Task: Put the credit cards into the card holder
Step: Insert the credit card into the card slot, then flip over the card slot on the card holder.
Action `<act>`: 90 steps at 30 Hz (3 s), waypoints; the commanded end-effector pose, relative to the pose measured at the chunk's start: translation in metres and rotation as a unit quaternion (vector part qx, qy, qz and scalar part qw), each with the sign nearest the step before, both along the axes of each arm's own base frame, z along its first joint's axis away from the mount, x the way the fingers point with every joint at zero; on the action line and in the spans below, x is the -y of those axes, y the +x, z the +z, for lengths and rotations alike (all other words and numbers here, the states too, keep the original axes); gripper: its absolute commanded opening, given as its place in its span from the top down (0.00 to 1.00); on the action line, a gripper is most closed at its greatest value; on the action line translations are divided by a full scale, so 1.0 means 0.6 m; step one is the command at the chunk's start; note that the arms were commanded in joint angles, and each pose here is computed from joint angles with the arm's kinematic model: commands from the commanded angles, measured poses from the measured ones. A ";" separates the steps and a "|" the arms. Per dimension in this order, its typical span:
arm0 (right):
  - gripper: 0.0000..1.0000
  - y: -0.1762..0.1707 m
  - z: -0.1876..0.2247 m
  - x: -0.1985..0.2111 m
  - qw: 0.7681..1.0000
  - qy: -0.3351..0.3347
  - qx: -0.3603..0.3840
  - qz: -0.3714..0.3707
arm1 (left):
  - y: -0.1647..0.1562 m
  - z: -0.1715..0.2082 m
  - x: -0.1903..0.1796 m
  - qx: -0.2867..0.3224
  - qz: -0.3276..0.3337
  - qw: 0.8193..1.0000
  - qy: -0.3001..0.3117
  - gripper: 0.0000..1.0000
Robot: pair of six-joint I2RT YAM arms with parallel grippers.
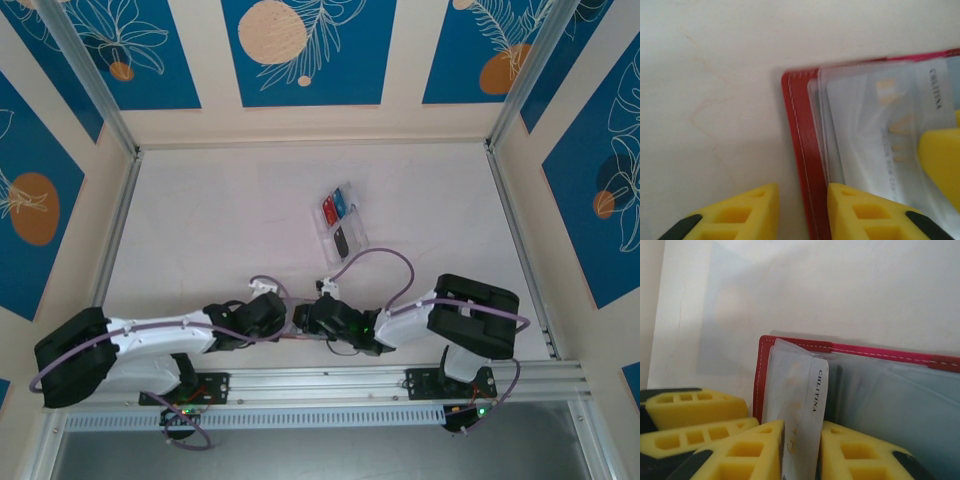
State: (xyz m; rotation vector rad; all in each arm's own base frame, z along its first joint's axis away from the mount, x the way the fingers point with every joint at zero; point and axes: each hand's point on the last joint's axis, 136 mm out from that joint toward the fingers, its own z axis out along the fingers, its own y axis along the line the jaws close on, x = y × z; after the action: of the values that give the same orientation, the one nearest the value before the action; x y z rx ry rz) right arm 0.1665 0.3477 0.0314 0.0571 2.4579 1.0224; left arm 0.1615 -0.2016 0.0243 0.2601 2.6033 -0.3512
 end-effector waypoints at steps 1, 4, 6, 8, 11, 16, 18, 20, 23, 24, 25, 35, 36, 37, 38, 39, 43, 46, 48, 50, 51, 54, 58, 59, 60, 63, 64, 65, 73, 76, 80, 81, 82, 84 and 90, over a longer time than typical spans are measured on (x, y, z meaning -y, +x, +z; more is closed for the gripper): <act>0.72 -0.030 -0.018 0.026 0.997 -0.049 -0.037 0.053 | -0.008 0.015 -0.017 -0.001 0.004 1.000 0.000 0.67; 0.69 -0.029 0.002 0.036 0.996 -0.054 -0.036 0.064 | -0.007 0.028 -0.021 0.001 0.007 1.000 -0.012 0.66; 0.67 -0.028 0.013 0.044 0.995 -0.062 -0.038 0.070 | -0.007 0.031 -0.022 -0.001 0.006 1.000 -0.017 0.65; 0.66 -0.026 0.024 0.050 0.993 -0.074 -0.039 0.078 | -0.006 0.031 -0.021 -0.003 0.003 1.000 -0.016 0.66; 0.72 -0.021 0.039 0.057 0.992 -0.082 -0.032 0.085 | -0.005 0.029 -0.015 -0.006 -0.004 1.000 -0.013 0.70; 0.96 -0.020 0.046 0.046 0.989 -0.094 -0.036 0.107 | -0.002 0.023 -0.003 -0.010 -0.014 1.000 -0.012 0.74; 1.00 -0.021 0.043 0.035 0.987 -0.097 -0.043 0.119 | -0.001 0.017 0.000 -0.012 -0.016 1.000 -0.009 0.76; 1.00 -0.022 0.031 0.026 0.984 -0.111 -0.056 0.128 | 0.000 0.011 0.004 -0.015 -0.017 1.000 -0.007 0.76; 1.00 -0.025 0.007 0.023 0.980 -0.135 -0.072 0.127 | -0.001 -0.002 0.006 -0.023 -0.019 1.000 -0.001 0.77; 1.00 -0.024 0.001 0.026 0.979 -0.144 -0.074 0.122 | -0.001 -0.005 0.006 -0.025 -0.019 1.000 0.001 0.78; 1.00 -0.023 -0.003 0.029 0.979 -0.152 -0.075 0.116 | -0.002 -0.008 0.005 -0.026 -0.018 0.999 0.003 0.78; 1.00 -0.024 -0.008 0.022 0.975 -0.177 -0.069 0.119 | -0.007 -0.022 -0.002 -0.031 -0.018 0.999 0.009 0.79; 1.00 -0.024 -0.009 0.019 0.975 -0.175 -0.071 0.120 | -0.007 -0.022 -0.002 -0.032 -0.018 0.999 0.008 0.79; 1.00 -0.025 -0.011 0.014 0.975 -0.172 -0.074 0.123 | -0.007 -0.022 -0.001 -0.032 -0.018 0.999 0.007 0.79; 1.00 -0.026 -0.013 0.009 0.974 -0.169 -0.077 0.127 | -0.007 -0.023 -0.001 -0.032 -0.018 0.999 0.007 0.79; 1.00 -0.027 -0.016 0.006 0.974 -0.167 -0.080 0.129 | -0.008 -0.022 -0.001 -0.032 -0.018 0.999 0.006 0.79; 1.00 -0.034 -0.022 -0.012 0.975 -0.146 -0.093 0.139 | -0.008 -0.022 -0.001 -0.033 -0.019 0.999 0.006 0.79; 1.00 -0.038 -0.019 -0.025 0.977 -0.120 -0.095 0.146 | -0.009 -0.022 0.001 -0.034 -0.020 0.999 0.005 0.79; 1.00 -0.038 -0.009 -0.034 0.980 -0.094 -0.087 0.151 | -0.009 -0.023 0.002 -0.034 -0.020 0.999 0.003 0.79; 1.00 -0.034 0.002 -0.035 0.982 -0.077 -0.081 0.152 | -0.009 -0.024 0.002 -0.035 -0.019 0.999 0.002 0.79; 1.00 -0.031 0.006 -0.032 0.983 -0.078 -0.078 0.150 | -0.010 -0.024 0.002 -0.035 -0.019 0.999 0.002 0.79; 1.00 -0.022 0.018 -0.008 0.982 -0.112 -0.061 0.142 | -0.010 -0.025 -0.003 -0.034 -0.014 0.999 0.002 0.79; 0.88 -0.005 0.048 0.044 0.974 -0.181 -0.032 0.132 | -0.013 -0.029 -0.009 -0.035 -0.010 0.999 0.003 0.79; 0.84 0.001 0.051 0.060 0.971 -0.199 -0.030 0.127 | -0.013 -0.030 -0.009 -0.035 -0.009 0.999 0.002 0.79; 0.81 0.005 0.051 0.074 0.969 -0.214 -0.031 0.121 | -0.014 -0.031 -0.009 -0.036 -0.009 0.999 0.002 0.79; 0.74 0.019 0.043 0.110 0.962 -0.247 -0.040 0.113 | -0.014 -0.032 -0.009 -0.036 -0.008 0.999 0.000 0.79; 0.73 0.022 0.041 0.115 0.960 -0.253 -0.042 0.113 | -0.014 -0.032 -0.009 -0.035 -0.009 0.999 -0.001 0.79; 0.72 0.024 0.038 0.119 0.958 -0.260 -0.043 0.114 | -0.014 -0.032 -0.009 -0.035 -0.008 0.999 -0.001 0.79; 0.71 0.034 0.007 0.115 0.944 -0.303 -0.045 0.125 | -0.013 -0.031 -0.007 -0.036 -0.009 0.999 0.000 0.79; 0.70 0.032 -0.004 0.110 0.939 -0.314 -0.046 0.131 | -0.014 -0.031 -0.008 -0.036 -0.009 0.999 0.001 0.79; 0.70 0.026 -0.020 0.109 0.929 -0.341 -0.048 0.134 | -0.013 -0.030 -0.008 -0.035 -0.009 0.999 0.000 0.78; 0.70 0.024 -0.022 0.109 0.928 -0.345 -0.047 0.135 | -0.013 -0.030 -0.009 -0.035 -0.009 0.999 0.001 0.78; 0.70 0.023 -0.025 0.110 0.925 -0.352 -0.046 0.134 | -0.012 -0.030 -0.009 -0.035 -0.008 0.999 0.001 0.78; 0.71 0.020 -0.029 0.109 0.921 -0.363 -0.046 0.135 | -0.013 -0.029 -0.007 -0.035 -0.008 0.999 0.000 0.78; 0.76 0.012 -0.043 0.110 0.911 -0.386 -0.051 0.137 | -0.012 -0.028 -0.008 -0.033 -0.009 0.999 0.000 0.78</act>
State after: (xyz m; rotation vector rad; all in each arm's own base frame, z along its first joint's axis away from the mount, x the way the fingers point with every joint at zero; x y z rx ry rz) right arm 0.1833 0.2934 0.0205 -0.4930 2.7918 0.1772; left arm 0.1601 -0.1994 0.0160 0.2850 2.6326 -0.3642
